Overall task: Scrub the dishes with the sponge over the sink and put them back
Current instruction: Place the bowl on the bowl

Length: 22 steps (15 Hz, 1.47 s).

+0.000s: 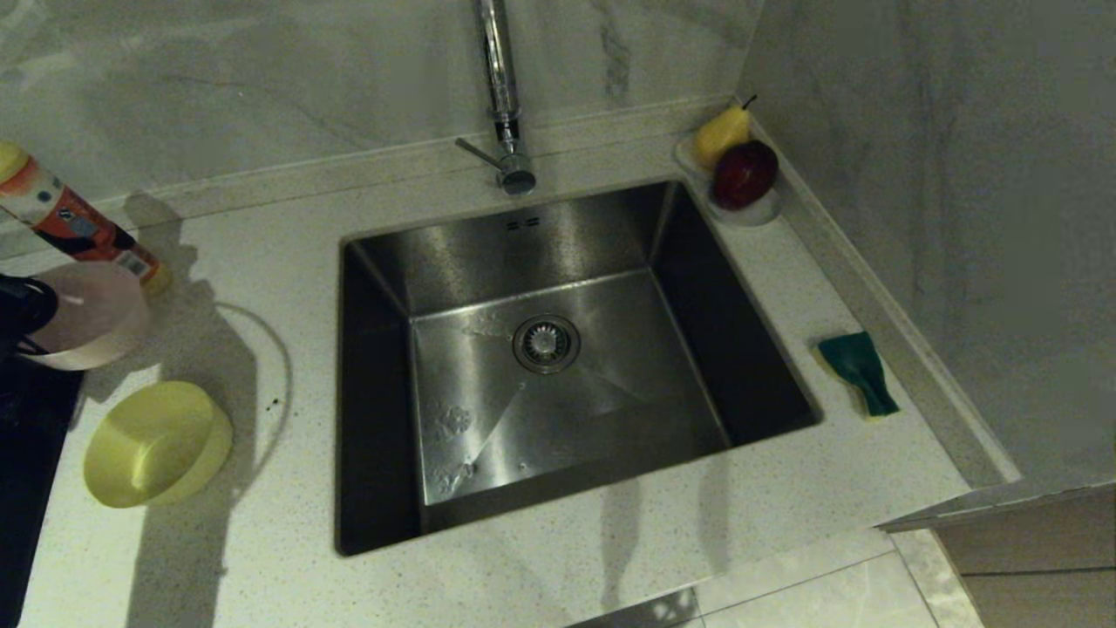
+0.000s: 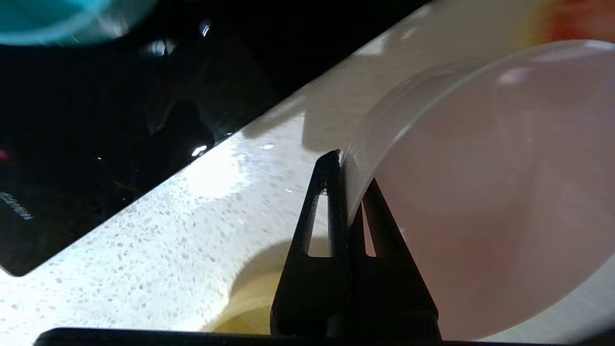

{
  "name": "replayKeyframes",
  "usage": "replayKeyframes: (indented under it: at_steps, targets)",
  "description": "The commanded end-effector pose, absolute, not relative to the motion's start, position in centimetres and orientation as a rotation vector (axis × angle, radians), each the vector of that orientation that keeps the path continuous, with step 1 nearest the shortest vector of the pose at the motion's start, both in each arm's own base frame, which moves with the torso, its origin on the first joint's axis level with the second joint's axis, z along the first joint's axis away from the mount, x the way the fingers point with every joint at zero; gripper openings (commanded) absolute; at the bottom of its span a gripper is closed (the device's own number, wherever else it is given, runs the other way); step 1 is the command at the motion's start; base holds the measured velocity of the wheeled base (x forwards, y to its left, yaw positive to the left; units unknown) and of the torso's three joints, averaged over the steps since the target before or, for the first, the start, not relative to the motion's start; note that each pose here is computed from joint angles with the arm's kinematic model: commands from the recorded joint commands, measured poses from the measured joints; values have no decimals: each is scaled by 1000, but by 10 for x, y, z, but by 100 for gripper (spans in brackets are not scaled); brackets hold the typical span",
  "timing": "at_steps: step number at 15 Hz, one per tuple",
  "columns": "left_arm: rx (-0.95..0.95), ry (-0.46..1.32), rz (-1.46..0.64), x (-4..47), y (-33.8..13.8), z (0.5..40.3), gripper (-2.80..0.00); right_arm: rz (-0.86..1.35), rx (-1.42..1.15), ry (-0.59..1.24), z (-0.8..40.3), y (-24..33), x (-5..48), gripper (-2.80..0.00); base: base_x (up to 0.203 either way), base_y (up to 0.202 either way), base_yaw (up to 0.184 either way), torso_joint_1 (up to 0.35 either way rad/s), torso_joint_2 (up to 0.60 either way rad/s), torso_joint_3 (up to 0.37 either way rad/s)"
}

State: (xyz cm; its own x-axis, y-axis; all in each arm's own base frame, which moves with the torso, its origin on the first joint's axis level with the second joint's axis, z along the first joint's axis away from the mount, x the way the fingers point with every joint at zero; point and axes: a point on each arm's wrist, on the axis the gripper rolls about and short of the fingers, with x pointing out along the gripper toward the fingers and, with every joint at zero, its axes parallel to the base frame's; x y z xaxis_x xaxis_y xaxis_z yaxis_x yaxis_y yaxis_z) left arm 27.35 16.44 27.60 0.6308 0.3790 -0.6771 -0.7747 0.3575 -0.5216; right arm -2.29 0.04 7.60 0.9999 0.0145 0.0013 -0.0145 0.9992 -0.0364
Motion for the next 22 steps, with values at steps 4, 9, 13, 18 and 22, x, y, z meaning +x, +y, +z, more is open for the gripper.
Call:
replayKeyframes:
  at_steps: [4, 9, 13, 18, 22]
  targets:
    - [-903, 415, 736, 224, 133, 332, -280, 15, -37, 0, 76, 0, -23, -280, 0, 0, 0, 0, 0, 0]
    - [-915, 584, 649, 201, 103, 318, -280, 15, -37, 0, 76, 0, -23, -280, 0, 0, 0, 0, 0, 0]
    - [-892, 752, 640, 197, 90, 271, -280, 15, -37, 0, 76, 0, -23, -280, 0, 0, 0, 0, 0, 0]
    - [-874, 763, 623, 188, 80, 241, -280, 15, -37, 0, 76, 0, -23, -280, 0, 0, 0, 0, 0, 0]
    - [-871, 755, 625, 193, 83, 230, -280, 15, -37, 0, 76, 0, -23, -280, 0, 0, 0, 0, 0, 0]
